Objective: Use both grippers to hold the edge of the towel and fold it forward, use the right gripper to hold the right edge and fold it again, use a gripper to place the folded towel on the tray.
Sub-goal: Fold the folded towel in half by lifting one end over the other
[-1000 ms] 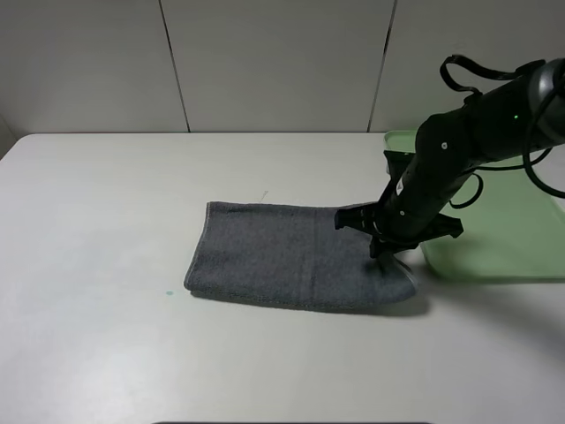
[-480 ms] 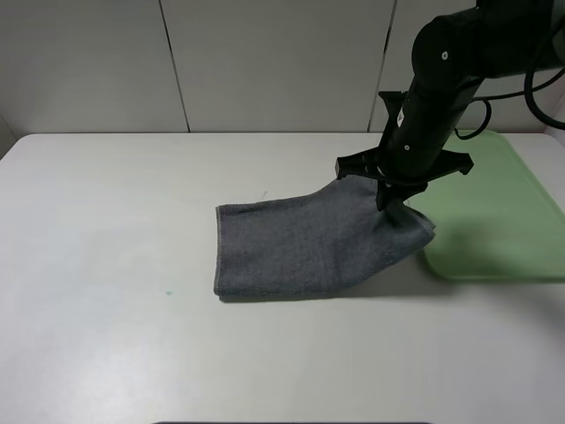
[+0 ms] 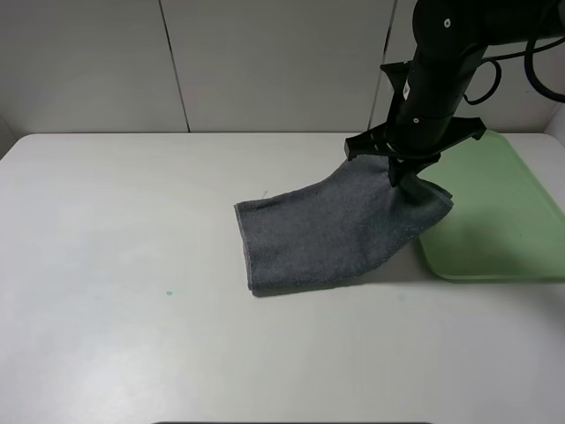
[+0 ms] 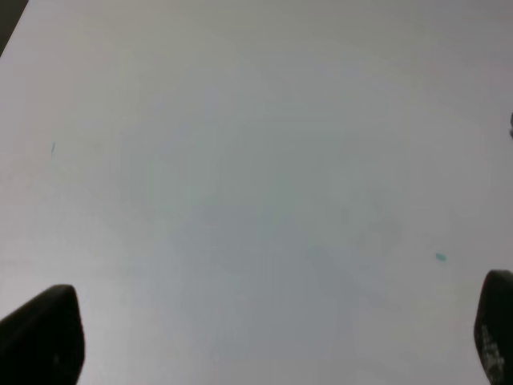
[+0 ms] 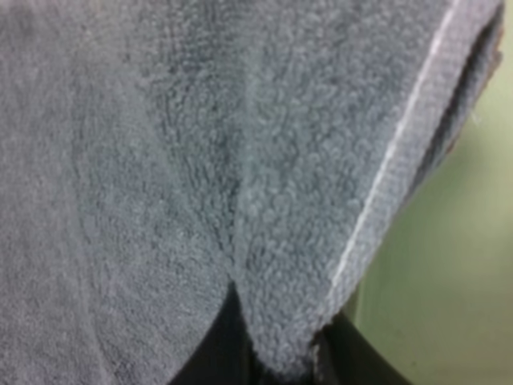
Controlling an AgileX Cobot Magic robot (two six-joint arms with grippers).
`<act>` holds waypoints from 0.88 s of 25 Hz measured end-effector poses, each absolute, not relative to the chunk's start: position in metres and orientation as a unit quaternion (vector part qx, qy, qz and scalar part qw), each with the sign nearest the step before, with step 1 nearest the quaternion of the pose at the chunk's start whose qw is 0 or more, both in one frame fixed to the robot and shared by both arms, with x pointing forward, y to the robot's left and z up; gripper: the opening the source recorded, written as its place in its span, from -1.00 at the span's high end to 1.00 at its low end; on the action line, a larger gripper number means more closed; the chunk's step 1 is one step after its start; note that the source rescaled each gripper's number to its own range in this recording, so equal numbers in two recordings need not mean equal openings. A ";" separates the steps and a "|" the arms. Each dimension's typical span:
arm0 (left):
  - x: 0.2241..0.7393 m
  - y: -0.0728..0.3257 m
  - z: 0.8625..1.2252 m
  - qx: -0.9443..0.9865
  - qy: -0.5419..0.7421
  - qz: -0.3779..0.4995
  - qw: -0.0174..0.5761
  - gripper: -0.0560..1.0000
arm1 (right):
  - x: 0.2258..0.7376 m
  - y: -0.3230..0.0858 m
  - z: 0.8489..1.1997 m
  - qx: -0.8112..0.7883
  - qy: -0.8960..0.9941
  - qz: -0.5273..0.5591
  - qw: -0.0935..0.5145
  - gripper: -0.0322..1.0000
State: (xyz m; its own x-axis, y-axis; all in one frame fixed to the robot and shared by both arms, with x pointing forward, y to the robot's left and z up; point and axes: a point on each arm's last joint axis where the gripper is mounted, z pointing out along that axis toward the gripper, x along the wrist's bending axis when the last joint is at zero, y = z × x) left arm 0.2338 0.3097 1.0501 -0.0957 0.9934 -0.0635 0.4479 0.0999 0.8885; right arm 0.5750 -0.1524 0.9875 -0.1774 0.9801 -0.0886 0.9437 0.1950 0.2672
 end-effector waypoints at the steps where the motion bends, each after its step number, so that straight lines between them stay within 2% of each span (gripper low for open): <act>1: 0.234 0.310 1.050 0.561 0.642 0.368 0.371 -0.96 | 0.574 -0.150 0.987 0.626 0.767 0.075 0.120 0.78; 13: 0.234 0.310 1.050 0.561 0.642 0.368 0.371 -0.96 | 0.551 -0.098 0.970 0.571 0.811 0.070 0.106 0.78; 22: 0.234 0.310 1.050 0.561 0.642 0.368 0.371 -0.96 | 0.543 -0.081 0.968 0.581 0.804 0.088 0.090 0.78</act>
